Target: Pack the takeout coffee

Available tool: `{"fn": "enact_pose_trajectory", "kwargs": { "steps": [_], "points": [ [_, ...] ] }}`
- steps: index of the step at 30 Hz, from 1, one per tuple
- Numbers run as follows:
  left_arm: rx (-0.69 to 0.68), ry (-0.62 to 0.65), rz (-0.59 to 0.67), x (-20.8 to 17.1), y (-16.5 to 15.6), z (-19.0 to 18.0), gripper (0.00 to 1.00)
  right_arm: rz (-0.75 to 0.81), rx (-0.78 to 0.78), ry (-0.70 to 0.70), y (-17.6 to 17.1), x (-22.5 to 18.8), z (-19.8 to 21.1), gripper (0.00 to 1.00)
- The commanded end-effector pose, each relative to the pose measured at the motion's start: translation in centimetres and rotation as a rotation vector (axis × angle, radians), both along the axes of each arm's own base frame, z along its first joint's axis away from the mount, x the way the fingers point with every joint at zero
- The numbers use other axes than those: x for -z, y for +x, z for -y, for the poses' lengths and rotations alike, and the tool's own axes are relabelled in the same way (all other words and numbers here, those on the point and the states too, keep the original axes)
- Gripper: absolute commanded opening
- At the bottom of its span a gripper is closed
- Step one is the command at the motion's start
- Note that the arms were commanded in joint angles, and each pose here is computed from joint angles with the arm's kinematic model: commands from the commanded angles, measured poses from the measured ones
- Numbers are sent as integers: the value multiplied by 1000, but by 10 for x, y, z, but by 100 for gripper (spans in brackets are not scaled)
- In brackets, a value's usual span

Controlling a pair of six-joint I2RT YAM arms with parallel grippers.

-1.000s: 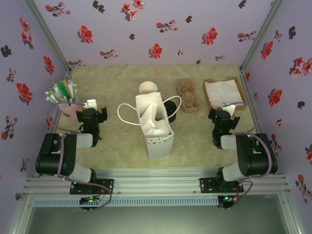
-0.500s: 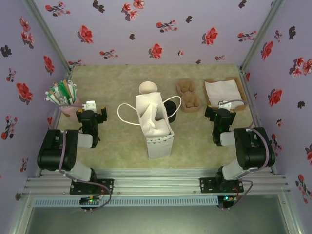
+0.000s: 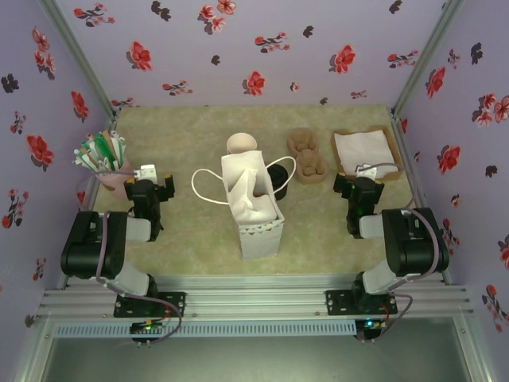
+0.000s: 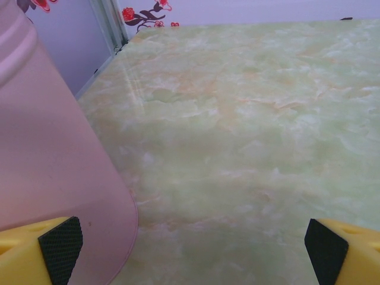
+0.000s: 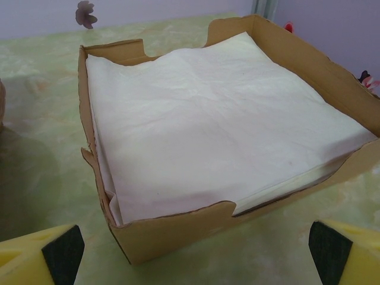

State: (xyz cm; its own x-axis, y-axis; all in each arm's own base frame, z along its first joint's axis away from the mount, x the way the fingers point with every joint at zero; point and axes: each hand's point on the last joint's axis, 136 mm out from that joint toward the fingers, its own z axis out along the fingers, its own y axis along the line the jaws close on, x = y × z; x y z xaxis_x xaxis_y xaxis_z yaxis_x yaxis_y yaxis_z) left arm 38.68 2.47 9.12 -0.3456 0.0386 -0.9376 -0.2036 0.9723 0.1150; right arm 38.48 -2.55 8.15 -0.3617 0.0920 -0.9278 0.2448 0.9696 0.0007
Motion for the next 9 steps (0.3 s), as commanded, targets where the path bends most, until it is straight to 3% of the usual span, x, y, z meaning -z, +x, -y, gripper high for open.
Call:
{"fn": "enact_pose_trajectory", "kwargs": {
  "steps": [1,9],
  "points": [
    [-1,2,24,-7,6,-2,99,14,-2,5,6,-6,0,99],
    [-2,1,24,-7,6,-2,99,11,-9,12,6,-5,0,99]
  ]
}}
